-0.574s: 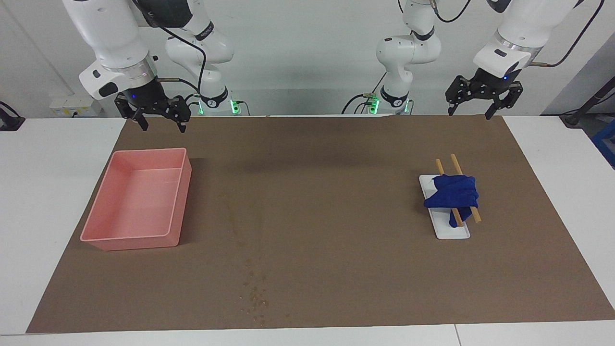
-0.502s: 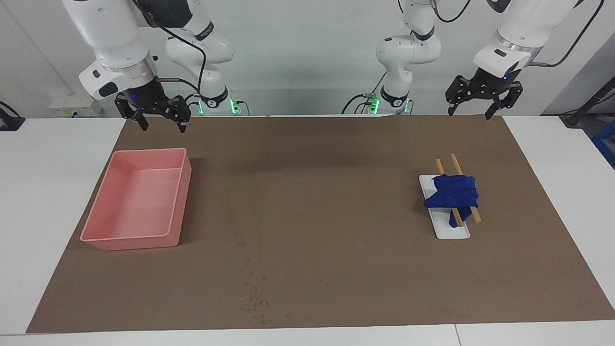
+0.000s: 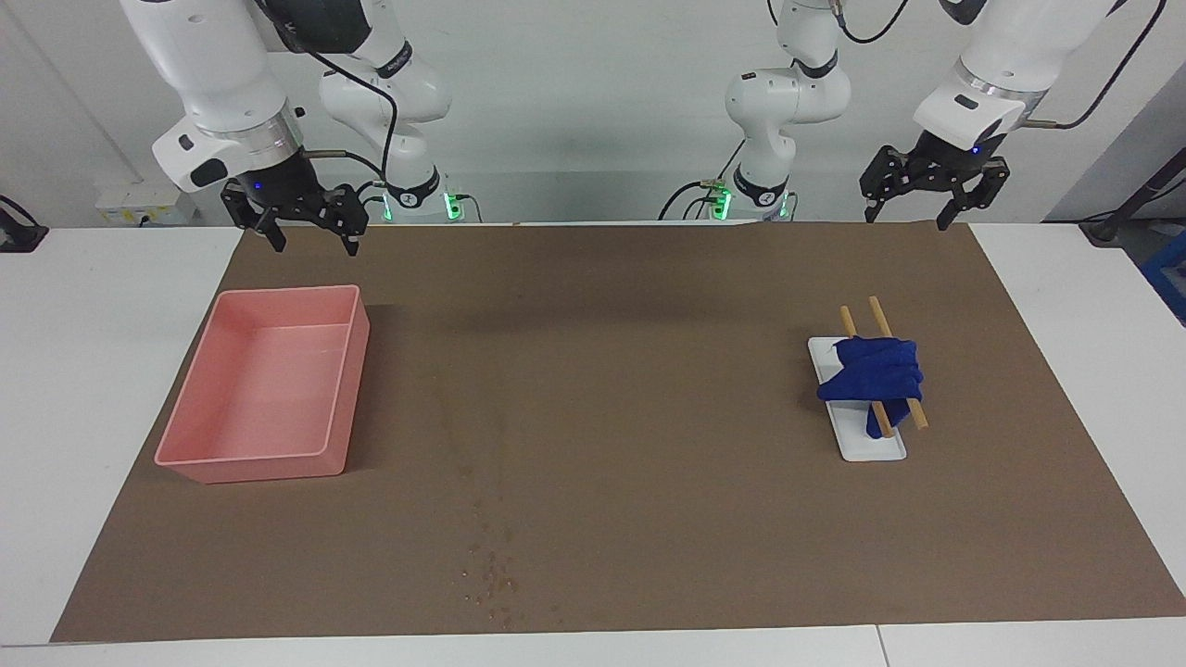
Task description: Wipe water with towel using both arms
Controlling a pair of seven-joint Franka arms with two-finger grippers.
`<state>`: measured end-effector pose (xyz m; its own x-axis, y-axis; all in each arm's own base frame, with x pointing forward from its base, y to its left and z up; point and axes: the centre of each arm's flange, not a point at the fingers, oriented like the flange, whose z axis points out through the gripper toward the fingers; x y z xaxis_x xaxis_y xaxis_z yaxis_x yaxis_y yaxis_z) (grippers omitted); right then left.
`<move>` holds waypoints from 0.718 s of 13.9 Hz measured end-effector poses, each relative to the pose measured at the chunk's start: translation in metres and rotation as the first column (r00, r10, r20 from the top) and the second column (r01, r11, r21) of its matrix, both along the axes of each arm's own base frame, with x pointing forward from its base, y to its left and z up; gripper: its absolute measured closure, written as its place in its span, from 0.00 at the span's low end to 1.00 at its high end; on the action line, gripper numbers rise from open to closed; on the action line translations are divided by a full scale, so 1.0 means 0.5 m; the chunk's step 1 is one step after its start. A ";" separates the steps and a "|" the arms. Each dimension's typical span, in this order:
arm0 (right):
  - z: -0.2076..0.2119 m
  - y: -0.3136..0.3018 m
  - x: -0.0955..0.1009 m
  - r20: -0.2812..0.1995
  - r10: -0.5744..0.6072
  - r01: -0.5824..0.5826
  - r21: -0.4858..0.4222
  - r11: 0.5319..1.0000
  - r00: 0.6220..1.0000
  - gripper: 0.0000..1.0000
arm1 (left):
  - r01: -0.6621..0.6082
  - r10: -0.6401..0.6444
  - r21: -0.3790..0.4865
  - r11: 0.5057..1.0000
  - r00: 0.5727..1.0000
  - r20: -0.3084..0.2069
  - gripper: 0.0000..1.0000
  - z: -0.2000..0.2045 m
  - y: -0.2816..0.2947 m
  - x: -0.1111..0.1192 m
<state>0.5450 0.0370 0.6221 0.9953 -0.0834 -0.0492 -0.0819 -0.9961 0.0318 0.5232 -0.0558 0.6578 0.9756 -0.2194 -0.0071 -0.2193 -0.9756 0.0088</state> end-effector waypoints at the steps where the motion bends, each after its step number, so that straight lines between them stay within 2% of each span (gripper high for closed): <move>1: 0.000 0.000 0.000 0.000 0.000 0.000 0.000 1.000 1.000 0.00 | -0.001 0.001 0.000 1.000 1.000 0.000 0.00 0.000 0.001 0.000; 10: 0.000 0.000 0.000 0.000 0.000 0.000 0.000 1.000 1.000 0.00 | -0.016 0.016 0.001 1.000 1.000 -0.003 0.00 -0.003 0.018 0.002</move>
